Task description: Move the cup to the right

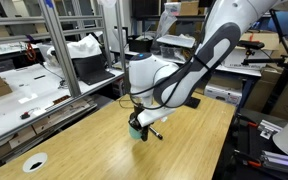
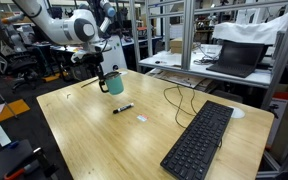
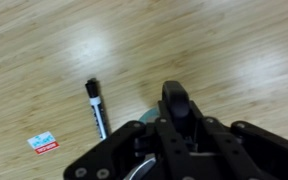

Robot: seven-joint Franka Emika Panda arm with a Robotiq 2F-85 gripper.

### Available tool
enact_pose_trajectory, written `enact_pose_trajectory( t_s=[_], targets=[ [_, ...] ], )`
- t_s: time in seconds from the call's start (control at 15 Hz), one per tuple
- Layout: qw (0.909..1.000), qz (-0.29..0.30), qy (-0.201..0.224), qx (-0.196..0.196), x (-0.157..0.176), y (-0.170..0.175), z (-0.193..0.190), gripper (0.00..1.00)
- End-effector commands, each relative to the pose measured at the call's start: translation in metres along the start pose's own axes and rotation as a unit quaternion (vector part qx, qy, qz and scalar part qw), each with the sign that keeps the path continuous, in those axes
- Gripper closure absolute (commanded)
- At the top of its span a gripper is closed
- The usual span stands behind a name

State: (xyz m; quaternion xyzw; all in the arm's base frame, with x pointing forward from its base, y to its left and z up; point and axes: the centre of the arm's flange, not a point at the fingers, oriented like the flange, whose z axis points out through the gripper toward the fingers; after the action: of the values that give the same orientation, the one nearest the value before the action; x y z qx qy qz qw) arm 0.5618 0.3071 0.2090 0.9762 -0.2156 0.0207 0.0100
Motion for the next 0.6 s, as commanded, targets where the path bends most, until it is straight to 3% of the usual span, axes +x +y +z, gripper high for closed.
enact_pose_trajectory(
  t_s=[0.0,0.27,0.53],
  targets=[
    [0.9979,0.062,0.009,-0.019,0.007,0.063,-0.027,0.95],
    [0.9905,0.131,-0.013,-0.039,0.019,0.137,-0.022,0.95],
    [0.9873,0.151,-0.02,-0.046,0.011,0.192,-0.01,0.95]
  ],
)
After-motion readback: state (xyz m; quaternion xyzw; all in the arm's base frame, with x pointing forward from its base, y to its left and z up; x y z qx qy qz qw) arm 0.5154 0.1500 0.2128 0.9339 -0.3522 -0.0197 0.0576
